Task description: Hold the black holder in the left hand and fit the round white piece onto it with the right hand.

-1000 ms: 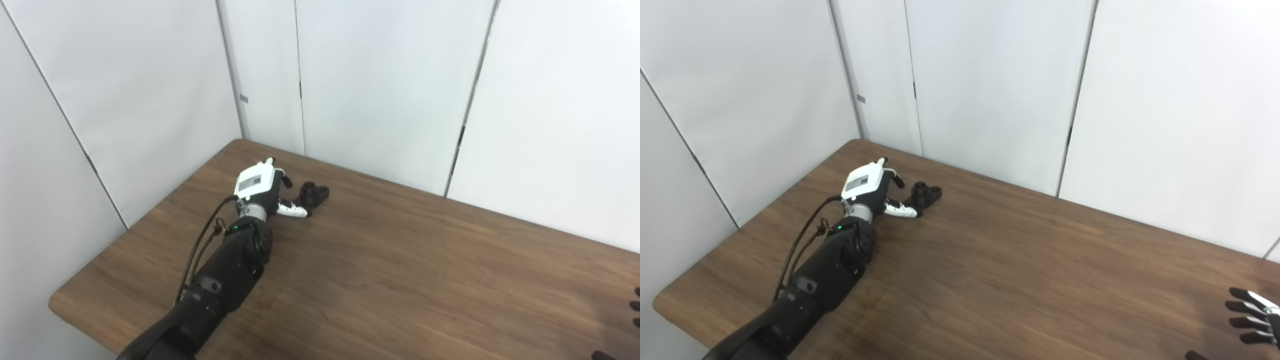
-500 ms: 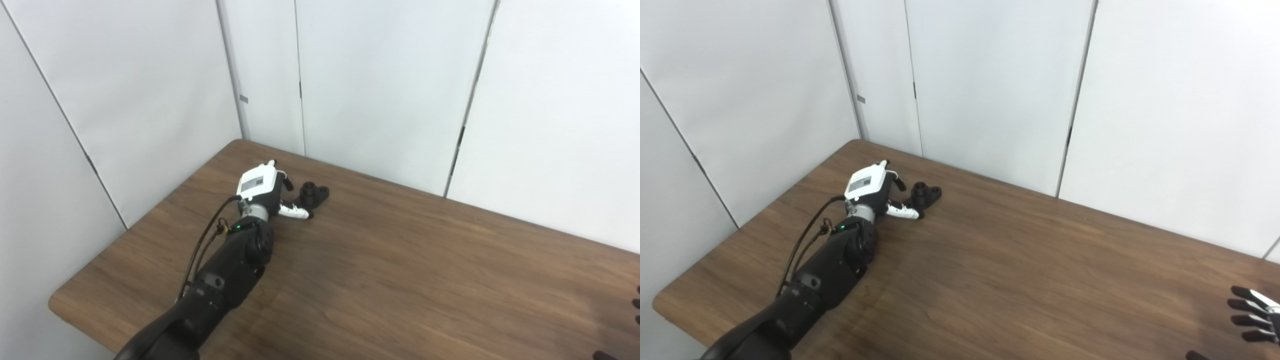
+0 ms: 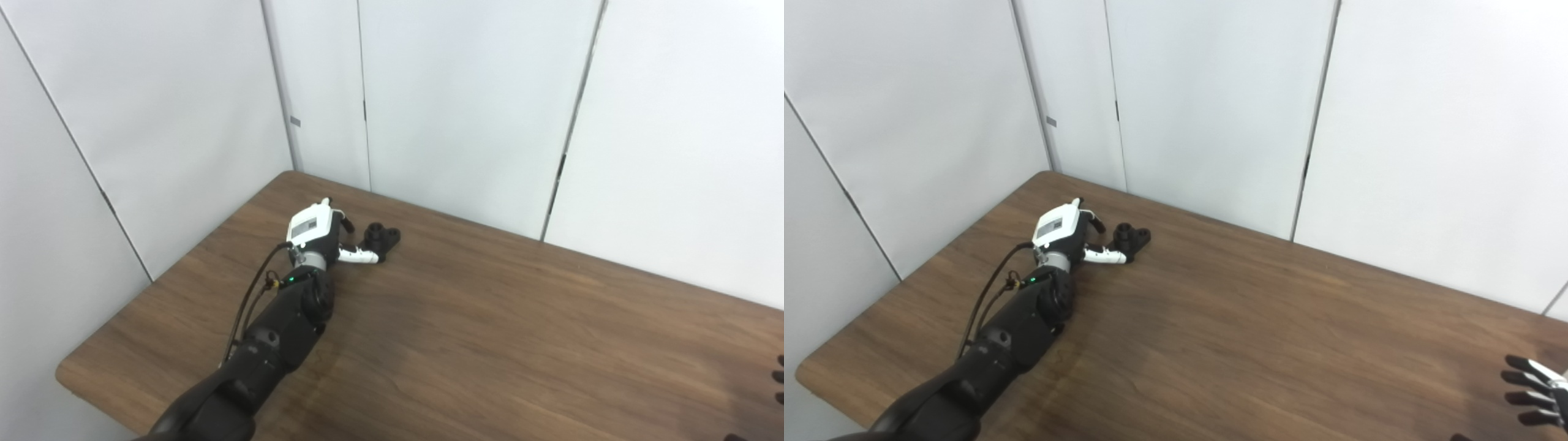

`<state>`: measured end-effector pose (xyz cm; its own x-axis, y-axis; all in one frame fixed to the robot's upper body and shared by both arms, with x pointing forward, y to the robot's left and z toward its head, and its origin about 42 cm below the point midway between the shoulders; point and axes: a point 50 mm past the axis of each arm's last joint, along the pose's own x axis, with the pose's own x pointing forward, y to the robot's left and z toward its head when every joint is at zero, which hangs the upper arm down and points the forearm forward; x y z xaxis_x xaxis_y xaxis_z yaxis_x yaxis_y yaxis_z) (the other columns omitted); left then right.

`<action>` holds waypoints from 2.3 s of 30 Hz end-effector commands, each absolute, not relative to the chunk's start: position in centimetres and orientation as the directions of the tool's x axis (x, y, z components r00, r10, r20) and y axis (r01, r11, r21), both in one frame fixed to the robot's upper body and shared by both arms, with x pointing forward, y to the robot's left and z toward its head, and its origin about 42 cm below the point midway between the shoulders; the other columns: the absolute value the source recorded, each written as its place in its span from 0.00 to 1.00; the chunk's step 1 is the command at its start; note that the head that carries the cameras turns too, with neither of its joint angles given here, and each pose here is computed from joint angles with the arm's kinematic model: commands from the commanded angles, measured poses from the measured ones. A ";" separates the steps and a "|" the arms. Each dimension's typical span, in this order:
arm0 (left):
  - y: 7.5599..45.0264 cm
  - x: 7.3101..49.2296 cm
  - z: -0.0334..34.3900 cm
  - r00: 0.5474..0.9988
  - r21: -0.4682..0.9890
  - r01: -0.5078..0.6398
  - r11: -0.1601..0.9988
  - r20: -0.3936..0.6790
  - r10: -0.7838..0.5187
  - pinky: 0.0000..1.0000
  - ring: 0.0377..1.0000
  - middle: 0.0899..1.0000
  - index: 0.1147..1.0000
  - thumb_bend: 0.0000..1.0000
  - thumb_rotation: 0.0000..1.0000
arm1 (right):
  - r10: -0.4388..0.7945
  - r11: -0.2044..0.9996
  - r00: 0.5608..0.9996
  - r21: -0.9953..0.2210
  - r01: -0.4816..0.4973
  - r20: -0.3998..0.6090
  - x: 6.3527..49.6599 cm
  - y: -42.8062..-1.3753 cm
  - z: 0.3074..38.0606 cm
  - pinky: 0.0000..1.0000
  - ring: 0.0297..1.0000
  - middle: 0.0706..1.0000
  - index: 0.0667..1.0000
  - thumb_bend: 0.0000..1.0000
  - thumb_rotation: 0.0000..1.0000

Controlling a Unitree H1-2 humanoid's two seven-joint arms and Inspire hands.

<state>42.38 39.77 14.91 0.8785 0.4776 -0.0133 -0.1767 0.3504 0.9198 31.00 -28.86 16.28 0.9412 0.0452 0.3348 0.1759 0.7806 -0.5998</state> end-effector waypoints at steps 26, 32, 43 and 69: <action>38.4 43.4 13.7 0.948 0.904 -0.109 0.413 -0.031 0.317 1.00 1.00 0.86 0.41 0.52 0.07 | 0.030 0.767 0.916 -0.597 0.234 0.399 31.3 -29.5 19.0 0.52 0.62 0.68 0.73 0.60 0.03; 38.1 42.8 13.4 0.964 0.888 -0.106 0.447 -0.018 0.265 1.00 1.00 0.85 0.41 0.52 0.07 | 0.026 0.767 0.916 -0.595 0.239 0.401 31.4 -29.4 19.2 0.52 0.63 0.68 0.74 0.61 0.00; 35.0 40.7 12.8 0.996 0.853 -0.002 0.521 -0.043 0.074 1.00 1.00 0.91 0.41 0.52 0.06 | 0.040 0.765 0.903 -0.594 0.248 0.428 31.8 -28.5 19.8 0.51 0.61 0.67 0.73 0.60 0.00; 18.0 34.8 12.0 0.826 0.856 0.363 0.369 -0.112 -0.552 0.99 1.00 0.96 0.42 0.52 0.07 | 0.033 0.776 0.886 -0.570 0.269 0.462 32.2 -27.4 20.9 0.49 0.59 0.67 0.72 0.63 0.08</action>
<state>36.12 20.67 13.43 0.8980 -0.4386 -0.0364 0.2514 0.4433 0.8604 31.74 -27.50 18.76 0.9208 0.0329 0.3887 0.2223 0.7746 -0.5921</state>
